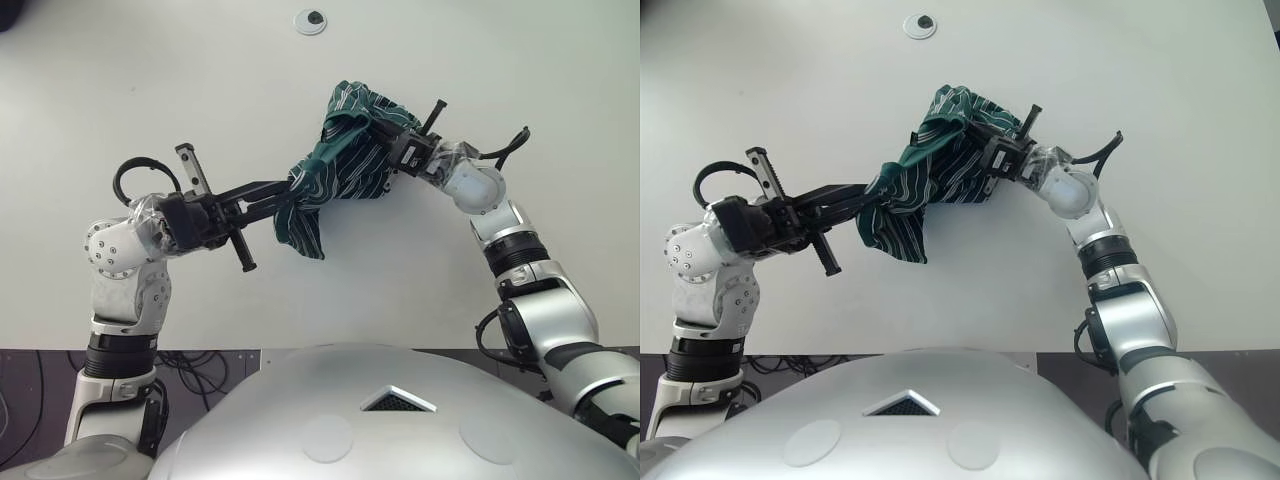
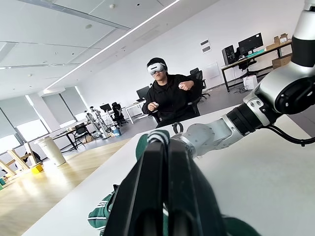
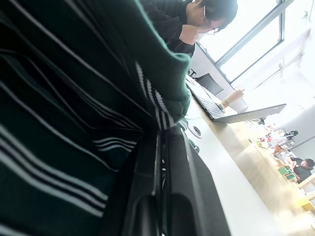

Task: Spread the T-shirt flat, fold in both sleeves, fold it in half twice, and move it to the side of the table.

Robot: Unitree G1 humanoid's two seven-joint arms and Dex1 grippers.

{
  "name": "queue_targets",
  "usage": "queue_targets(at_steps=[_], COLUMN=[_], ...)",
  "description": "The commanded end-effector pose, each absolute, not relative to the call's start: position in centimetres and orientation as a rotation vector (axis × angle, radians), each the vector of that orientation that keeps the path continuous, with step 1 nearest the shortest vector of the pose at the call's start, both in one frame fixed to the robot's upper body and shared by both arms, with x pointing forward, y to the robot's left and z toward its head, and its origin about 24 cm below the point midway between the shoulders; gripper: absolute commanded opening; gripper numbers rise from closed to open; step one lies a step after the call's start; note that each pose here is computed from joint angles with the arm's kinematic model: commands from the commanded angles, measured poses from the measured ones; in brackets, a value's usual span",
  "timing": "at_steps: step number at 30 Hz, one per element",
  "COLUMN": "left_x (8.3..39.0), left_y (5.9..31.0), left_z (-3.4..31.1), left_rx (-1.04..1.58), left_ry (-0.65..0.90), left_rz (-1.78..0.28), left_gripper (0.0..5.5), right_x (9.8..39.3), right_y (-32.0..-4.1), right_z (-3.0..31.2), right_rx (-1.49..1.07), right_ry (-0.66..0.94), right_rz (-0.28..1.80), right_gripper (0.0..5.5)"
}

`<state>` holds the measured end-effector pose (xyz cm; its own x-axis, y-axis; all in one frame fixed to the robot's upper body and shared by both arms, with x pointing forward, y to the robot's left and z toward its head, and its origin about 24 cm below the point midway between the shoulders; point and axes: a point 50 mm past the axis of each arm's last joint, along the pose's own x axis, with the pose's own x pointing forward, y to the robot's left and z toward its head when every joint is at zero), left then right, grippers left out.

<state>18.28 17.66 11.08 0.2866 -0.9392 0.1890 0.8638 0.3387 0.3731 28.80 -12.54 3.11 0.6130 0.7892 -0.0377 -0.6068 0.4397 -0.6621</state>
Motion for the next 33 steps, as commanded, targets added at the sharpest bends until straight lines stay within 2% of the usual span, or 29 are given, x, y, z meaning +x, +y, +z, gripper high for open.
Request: queue_targets(at_steps=[1,4,6,11,18,33], left_x=[18.4,18.4,18.5,18.6,18.6,18.5], left_y=[17.7,17.6,17.6,17.5,17.4,17.1], left_z=[11.6,11.6,11.6,11.6,11.5,11.3], left_rx=[0.242,0.242,0.241,0.242,0.241,0.234], left_ry=[-0.412,-0.413,-0.414,-0.416,-0.413,-0.413], left_rz=[-1.219,-1.216,-1.214,-1.212,-1.211,-1.216], left_gripper=[0.00,0.00,0.00,0.00,0.00,0.00], right_x=[29.2,29.4,29.4,29.4,29.2,28.5], right_y=[-12.2,-12.9,-13.6,-14.4,-13.8,-12.5], right_z=[3.6,3.2,3.2,3.5,4.1,3.5], right_rx=[-0.679,-0.672,-0.667,-0.679,-0.700,-0.831], right_ry=[-0.316,-0.276,-0.265,-0.269,-0.310,-0.305], right_rz=[0.876,0.850,0.830,0.822,0.852,0.969], right_gripper=[0.04,0.04,0.28,1.16,2.21,2.26])
